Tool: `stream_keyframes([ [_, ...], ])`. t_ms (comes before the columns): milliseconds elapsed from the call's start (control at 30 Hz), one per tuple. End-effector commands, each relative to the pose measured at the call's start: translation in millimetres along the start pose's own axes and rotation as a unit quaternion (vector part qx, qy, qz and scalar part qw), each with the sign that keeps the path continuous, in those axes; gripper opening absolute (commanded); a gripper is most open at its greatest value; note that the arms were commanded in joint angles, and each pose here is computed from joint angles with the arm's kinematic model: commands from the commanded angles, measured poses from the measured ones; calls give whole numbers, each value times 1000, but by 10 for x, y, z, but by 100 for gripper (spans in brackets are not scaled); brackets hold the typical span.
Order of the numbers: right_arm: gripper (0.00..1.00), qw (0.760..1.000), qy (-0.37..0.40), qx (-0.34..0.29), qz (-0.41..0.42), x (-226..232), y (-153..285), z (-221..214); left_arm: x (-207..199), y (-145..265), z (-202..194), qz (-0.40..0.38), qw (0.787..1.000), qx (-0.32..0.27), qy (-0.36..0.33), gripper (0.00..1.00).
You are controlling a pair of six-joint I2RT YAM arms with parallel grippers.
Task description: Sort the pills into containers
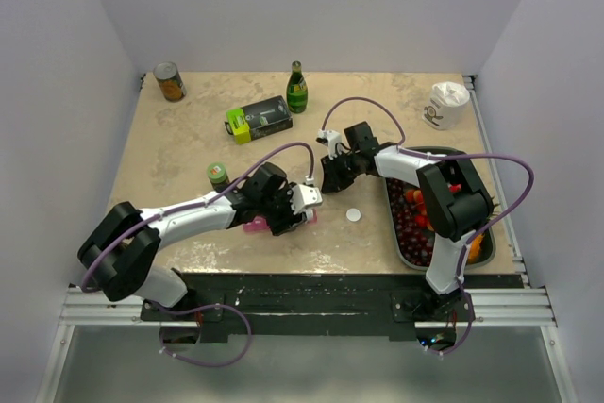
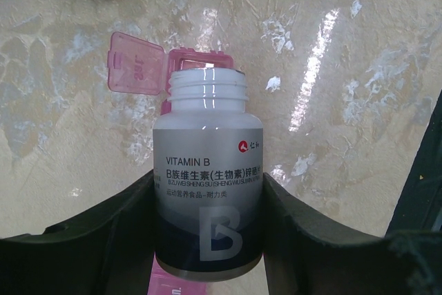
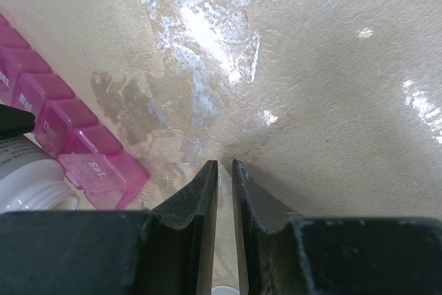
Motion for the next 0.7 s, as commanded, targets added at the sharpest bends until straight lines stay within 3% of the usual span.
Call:
stream_keyframes([
  [0, 19, 1000, 19, -18, -5, -5, 39, 177, 49, 8, 162, 12, 1000, -9, 1, 0],
  [667, 19, 1000, 18, -16, -5, -12, 27, 165, 62, -5, 137, 26, 999, 31, -4, 0],
])
Point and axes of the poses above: each gripper's point midway between its finger pads, its own y axis back along the fingers, its own x axis along the line the jaws close on, z = x × y, the point moved 3 cm from there along y, back along the fingers, and after that the axes turned 4 degrees about -y, right-handed, at the moved point
